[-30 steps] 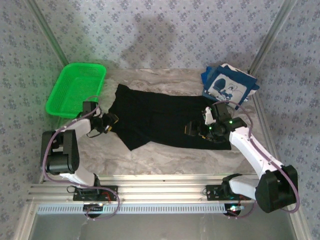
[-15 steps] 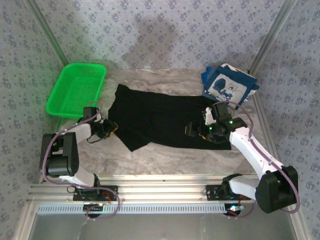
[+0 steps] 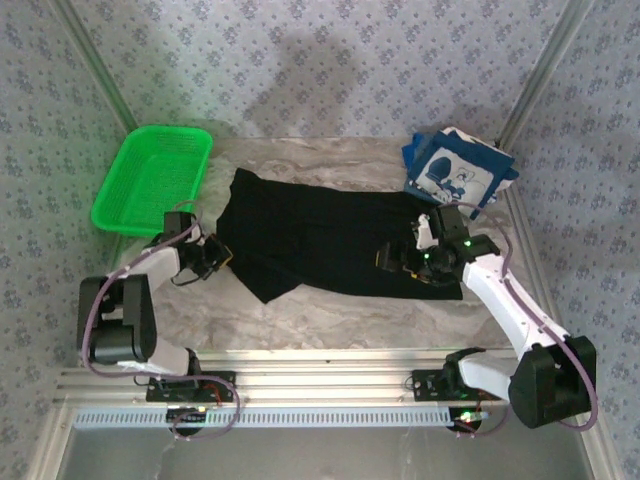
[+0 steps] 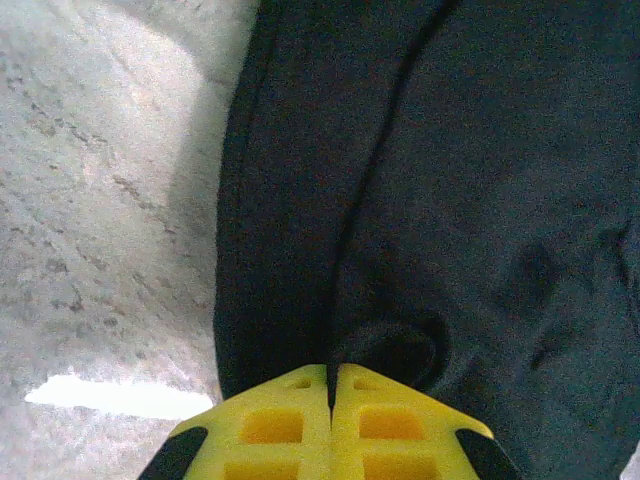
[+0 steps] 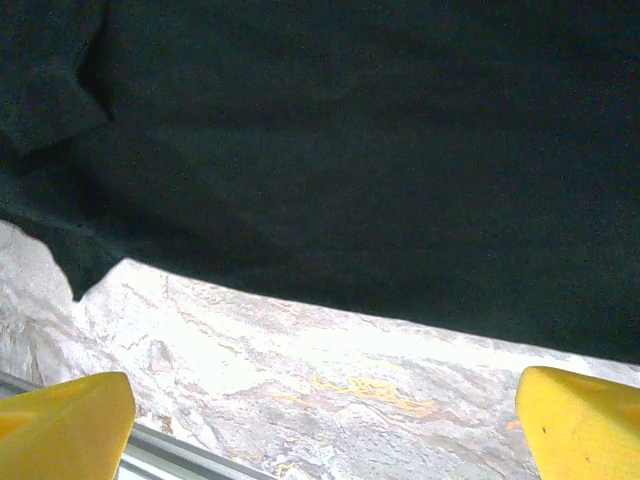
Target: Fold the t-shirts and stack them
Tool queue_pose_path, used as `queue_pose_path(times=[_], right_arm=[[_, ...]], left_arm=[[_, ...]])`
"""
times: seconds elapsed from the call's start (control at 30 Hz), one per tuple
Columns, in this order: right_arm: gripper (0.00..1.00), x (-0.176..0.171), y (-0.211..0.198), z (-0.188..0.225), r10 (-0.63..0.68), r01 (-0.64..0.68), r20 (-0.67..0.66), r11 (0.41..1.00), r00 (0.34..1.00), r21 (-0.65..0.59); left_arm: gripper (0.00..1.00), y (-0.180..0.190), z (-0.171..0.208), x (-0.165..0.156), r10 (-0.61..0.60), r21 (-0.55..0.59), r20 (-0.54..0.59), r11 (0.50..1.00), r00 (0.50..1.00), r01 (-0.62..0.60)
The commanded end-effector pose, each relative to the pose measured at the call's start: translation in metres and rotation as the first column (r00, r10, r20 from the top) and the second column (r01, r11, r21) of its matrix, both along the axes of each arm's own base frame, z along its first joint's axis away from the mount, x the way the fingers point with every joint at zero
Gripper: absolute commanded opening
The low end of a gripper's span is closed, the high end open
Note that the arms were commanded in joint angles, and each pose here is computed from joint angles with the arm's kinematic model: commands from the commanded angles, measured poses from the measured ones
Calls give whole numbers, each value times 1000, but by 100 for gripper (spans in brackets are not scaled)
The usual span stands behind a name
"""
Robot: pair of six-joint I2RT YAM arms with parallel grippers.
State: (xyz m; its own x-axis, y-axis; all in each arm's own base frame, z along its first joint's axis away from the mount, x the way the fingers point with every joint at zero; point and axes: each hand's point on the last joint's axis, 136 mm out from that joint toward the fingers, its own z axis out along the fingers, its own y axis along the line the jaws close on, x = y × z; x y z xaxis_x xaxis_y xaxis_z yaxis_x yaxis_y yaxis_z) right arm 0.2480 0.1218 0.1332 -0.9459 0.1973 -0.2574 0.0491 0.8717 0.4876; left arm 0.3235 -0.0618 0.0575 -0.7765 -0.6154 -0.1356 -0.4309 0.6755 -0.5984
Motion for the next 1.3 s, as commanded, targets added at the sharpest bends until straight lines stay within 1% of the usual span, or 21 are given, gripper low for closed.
queue_pose_path(times=[0.0, 0.1, 0.17, 0.27, 0.4, 0.47, 0.53, 0.6, 0.63, 0.73, 0.93, 0.97, 1.07, 1.27], right_arm=[[100, -2, -31, -2, -104, 101, -48, 993, 993, -58], [100, -4, -73, -21, -278, 265, -155, 959, 948, -104], [100, -9, -93, -34, -349, 330, -216, 936, 912, -123], [99, -12, -113, -46, -413, 387, -262, 910, 872, -148], [98, -16, -130, -60, -465, 431, -300, 885, 833, -175], [97, -17, -132, -66, -464, 432, -314, 886, 828, -168], [97, -17, -132, -69, -453, 424, -318, 892, 833, -159], [97, -16, -131, -71, -447, 421, -313, 894, 838, -153], [97, -16, -130, -72, -444, 419, -313, 896, 840, -147], [97, -16, -129, -72, -432, 408, -316, 902, 845, -143], [97, -14, -128, -66, -414, 391, -309, 910, 856, -134], [97, -14, -127, -65, -410, 389, -309, 912, 858, -130], [97, -11, -127, -63, -402, 383, -303, 915, 864, -122], [97, -7, -125, -64, -391, 377, -296, 920, 872, -104]], left_arm=[[0, 5, 33, -6, 0, 36, 44, 999, 999, -2], [0, 11, 51, -21, 13, 71, 64, 997, 998, -18], [0, 13, 57, -31, 23, 80, 64, 996, 998, -28], [0, 10, 61, -46, 22, 73, 51, 997, 998, -25], [0, 14, 65, -64, 53, 86, 46, 995, 998, -57], [0, 10, 62, -71, 63, 56, 38, 996, 997, -65], [0, 8, 51, -79, 67, 47, 5, 997, 998, -67], [3, 9, 35, -89, 73, 61, -45, 996, 996, -70], [3, 9, 30, -92, 75, 61, -58, 996, 995, -71], [9, 11, 19, -101, 88, 74, -85, 994, 992, -82], [18, 12, 12, -113, 101, 82, -128, 993, 987, -91], [20, 13, 10, -118, 103, 84, -148, 992, 984, -91], [25, 13, 9, -127, 108, 87, -161, 992, 981, -95], [28, 15, 6, -134, 139, 90, -152, 988, 978, -127]])
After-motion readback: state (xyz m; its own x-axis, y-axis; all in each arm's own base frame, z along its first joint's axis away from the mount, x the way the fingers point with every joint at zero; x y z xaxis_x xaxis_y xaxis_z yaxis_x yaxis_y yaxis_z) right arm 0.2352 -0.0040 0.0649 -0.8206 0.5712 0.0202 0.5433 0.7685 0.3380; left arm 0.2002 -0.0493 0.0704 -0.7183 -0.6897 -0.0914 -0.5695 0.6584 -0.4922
